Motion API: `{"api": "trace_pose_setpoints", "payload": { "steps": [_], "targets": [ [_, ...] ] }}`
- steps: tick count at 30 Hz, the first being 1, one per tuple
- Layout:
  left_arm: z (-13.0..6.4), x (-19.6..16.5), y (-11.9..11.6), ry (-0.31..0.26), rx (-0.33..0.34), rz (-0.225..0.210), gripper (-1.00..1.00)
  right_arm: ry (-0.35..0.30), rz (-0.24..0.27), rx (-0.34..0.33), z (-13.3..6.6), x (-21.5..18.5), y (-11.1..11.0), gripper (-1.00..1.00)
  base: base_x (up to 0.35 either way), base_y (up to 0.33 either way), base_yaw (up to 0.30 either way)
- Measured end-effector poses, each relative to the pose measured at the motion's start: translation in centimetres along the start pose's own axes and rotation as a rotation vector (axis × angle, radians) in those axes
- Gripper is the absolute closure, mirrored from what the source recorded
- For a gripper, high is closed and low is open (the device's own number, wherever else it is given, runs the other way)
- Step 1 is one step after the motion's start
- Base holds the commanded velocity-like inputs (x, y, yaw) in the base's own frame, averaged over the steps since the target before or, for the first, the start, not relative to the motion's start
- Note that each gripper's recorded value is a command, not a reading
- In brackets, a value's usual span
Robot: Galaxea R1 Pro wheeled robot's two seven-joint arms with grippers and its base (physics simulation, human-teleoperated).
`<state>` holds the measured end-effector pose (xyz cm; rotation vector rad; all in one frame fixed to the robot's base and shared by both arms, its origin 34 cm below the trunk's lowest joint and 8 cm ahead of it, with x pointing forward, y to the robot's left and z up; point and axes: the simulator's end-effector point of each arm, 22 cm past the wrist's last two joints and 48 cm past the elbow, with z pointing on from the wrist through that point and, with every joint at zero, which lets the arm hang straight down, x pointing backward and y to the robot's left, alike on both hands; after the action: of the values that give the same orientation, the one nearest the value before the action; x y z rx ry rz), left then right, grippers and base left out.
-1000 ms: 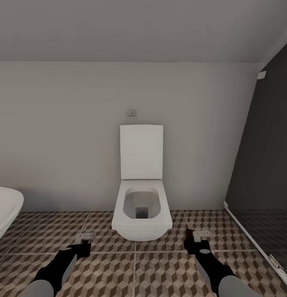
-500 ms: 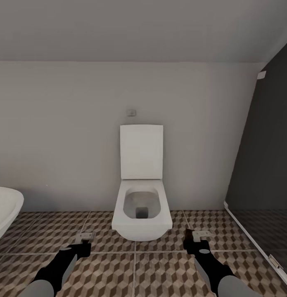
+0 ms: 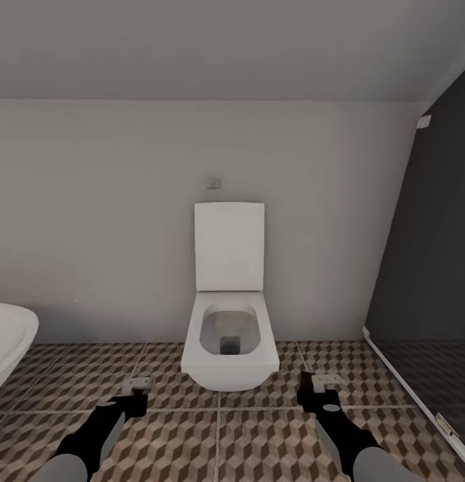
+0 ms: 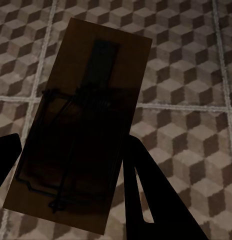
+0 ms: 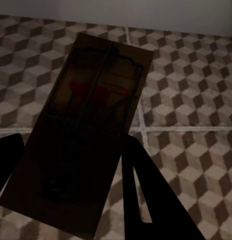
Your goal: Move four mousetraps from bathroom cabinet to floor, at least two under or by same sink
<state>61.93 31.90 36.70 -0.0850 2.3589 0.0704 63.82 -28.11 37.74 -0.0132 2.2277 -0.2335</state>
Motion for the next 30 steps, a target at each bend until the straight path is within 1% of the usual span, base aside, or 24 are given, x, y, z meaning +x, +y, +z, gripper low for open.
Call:
{"api": "trace_pose_setpoints", "payload": {
  "steps": [8,11,30],
  "targets": [
    [0.0,0.01,0.04,0.001,-0.001,-0.003,1.0,0.0,-0.001,-0.001,-0.01,0.0,0.08,1.0,0.002,0.0,0.0],
    [-0.01,0.04,0.03,0.001,-0.001,-0.003,1.0,0.0,-0.001,-0.001,-0.02,-0.01,0.04,1.0,0.134,0.0,0.0],
    [-0.03,-0.15,0.04,-0.006,-0.001,-0.003,1.0,-0.001,-0.003,0.002,0.0,-0.05,-0.2,1.0,0.303,0.0,0.0]
  ]
}}
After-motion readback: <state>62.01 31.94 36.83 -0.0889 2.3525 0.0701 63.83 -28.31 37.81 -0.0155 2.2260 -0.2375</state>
